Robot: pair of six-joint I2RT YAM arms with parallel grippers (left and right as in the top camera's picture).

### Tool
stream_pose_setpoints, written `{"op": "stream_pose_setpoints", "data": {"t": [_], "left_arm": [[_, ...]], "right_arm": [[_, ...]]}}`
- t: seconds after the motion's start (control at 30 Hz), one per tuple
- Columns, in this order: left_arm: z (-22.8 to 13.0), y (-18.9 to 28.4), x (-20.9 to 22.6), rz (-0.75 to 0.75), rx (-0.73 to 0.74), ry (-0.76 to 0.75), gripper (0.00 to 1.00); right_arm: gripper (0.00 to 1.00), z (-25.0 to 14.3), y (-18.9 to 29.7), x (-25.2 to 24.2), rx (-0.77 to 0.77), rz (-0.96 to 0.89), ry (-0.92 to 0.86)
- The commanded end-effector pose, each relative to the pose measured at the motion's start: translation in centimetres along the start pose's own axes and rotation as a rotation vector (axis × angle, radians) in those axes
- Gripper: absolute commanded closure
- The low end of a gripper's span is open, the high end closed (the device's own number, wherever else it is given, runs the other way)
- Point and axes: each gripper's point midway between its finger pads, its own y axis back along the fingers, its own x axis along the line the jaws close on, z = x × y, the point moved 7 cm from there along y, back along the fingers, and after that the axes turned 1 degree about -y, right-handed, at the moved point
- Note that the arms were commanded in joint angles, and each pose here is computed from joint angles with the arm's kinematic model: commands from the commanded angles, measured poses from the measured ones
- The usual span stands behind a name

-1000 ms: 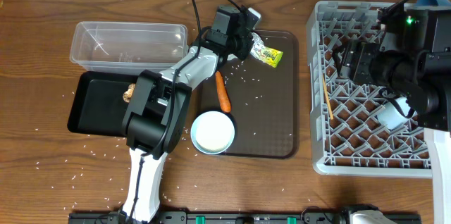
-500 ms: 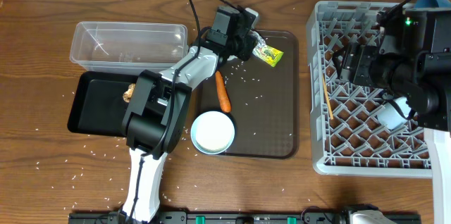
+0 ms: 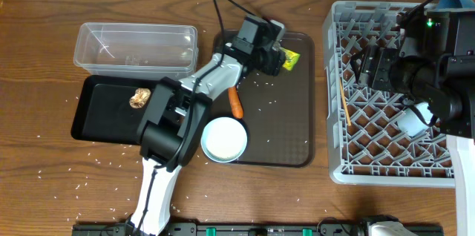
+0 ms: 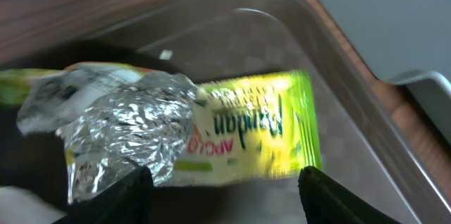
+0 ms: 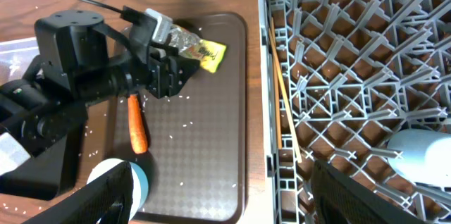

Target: Sort waste into correct bins and load items into the dishwasher rack

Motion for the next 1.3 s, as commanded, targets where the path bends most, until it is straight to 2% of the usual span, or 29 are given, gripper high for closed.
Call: {"op": "stream_pose_setpoints", "data": {"t": [0.0,0.33,0.5,0.57,0.63,0.67,0.87,1.13,1.27], "left_arm": [[-0.7,-0.9,0.4,0.057,0.014,-0.044,0.33],[-2.3,-3.1,0.9,0.065,0.028,-0.045,0.34],[-1.7,-3.2,0.3,0.05,-0.001,-0.051,0.53],[-1.6,-3.2,0.2,0.049,-0.004,-0.035,0.68],[-1.6,-3.0,0.2,0.045,-0.004,-0.003,0.91],[-1.5,-2.9,0.1,0.045,-0.003,0.017,0.94],[0.8,1.0,-0.9,0.045,-0.011,0.035,0.94],[4.4,12.0,-0.8,0.1,-0.031,0.047,0.94],[5.6,15.2,0.2,0.127,-0.082,0.056,0.94]], "right_arm": [[0.26,0.0,-0.1,-0.4,0.006,-0.014,-0.019],[0.28,-0.5,-0.1,-0.5,0.032,-0.022,-0.022],[0.28,-0.5,-0.1,-0.5,0.035,-0.023,-0.022],[0.28,-0.6,-0.1,-0.5,0.037,-0.023,-0.022],[0.27,-0.6,-0.1,-0.5,0.039,-0.024,-0.022],[0.27,-0.6,-0.1,-0.5,0.039,-0.024,-0.022],[0.27,-0.6,-0.1,-0.5,0.038,-0.024,-0.022],[0.27,-0.6,-0.1,-0.5,0.036,-0.024,-0.022],[0.27,-0.5,-0.1,-0.5,0.035,-0.023,-0.021]]}}
